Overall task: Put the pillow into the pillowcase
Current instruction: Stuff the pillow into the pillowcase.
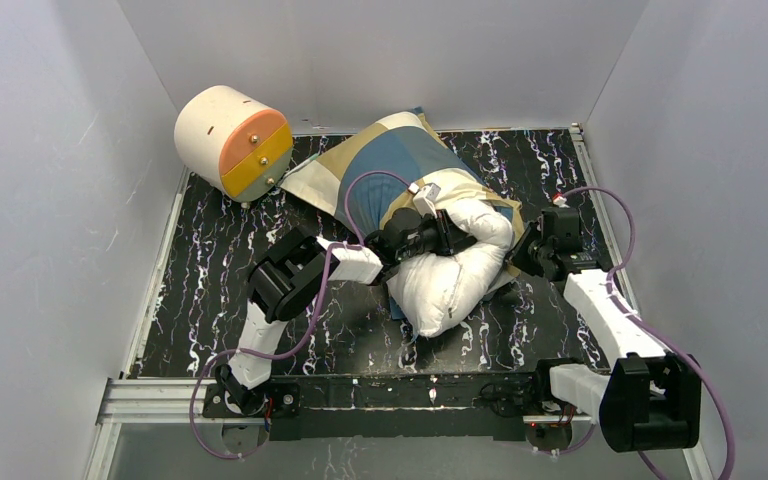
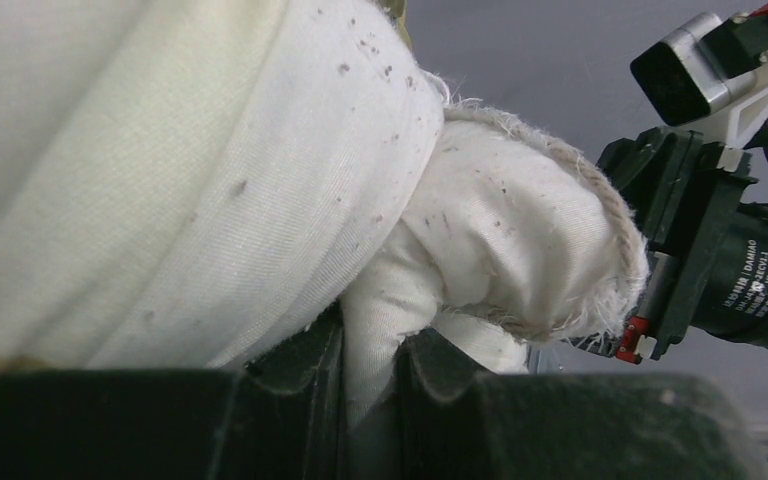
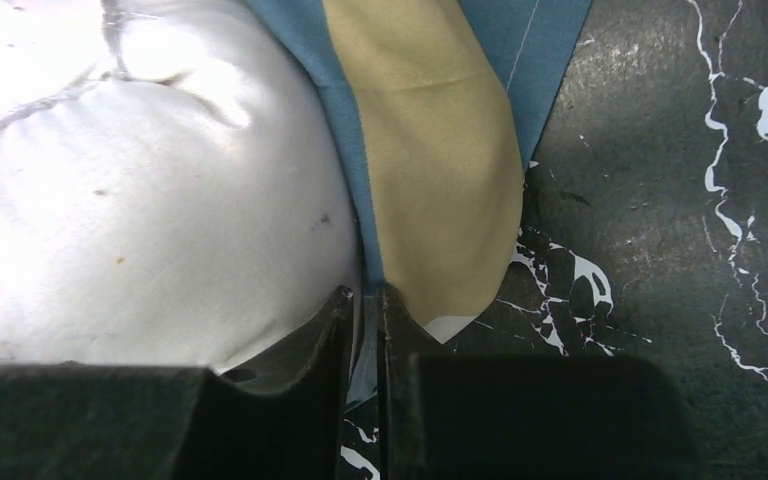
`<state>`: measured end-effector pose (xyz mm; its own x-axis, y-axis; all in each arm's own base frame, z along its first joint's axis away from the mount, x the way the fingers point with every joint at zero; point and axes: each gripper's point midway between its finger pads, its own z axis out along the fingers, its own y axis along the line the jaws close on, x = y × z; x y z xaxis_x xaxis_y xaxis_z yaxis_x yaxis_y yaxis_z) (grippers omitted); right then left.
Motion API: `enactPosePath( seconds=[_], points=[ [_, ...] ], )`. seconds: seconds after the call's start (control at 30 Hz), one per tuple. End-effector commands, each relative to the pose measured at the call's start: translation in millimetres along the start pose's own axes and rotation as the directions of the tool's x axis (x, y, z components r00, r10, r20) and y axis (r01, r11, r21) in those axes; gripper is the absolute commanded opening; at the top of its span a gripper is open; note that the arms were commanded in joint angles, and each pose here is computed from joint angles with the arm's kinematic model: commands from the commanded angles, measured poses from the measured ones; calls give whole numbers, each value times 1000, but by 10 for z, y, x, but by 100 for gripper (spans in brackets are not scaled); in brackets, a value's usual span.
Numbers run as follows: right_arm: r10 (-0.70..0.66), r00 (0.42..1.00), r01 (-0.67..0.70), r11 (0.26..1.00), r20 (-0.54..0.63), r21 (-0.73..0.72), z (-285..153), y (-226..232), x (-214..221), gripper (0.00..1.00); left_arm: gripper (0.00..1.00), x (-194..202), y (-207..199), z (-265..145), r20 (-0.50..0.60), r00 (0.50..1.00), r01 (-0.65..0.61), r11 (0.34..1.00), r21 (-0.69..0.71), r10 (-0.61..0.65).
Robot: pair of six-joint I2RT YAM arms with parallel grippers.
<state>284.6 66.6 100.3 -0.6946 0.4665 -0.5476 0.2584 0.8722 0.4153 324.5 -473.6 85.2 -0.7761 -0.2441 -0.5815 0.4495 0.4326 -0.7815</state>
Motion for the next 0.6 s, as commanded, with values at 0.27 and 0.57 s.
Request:
enactPosePath(
  seconds=[0.27,0.57],
  points=[
    [28,999,-29,999,-17,-23,306,-31,63,25,0,1597,2306,-1407,-310,876,21,670,-742,-370],
    [-67,993,66,998,93,21,427,-50,-287,1,0,1506,2307,-1411,-308,888,-5,663,-749,-341]
  ],
)
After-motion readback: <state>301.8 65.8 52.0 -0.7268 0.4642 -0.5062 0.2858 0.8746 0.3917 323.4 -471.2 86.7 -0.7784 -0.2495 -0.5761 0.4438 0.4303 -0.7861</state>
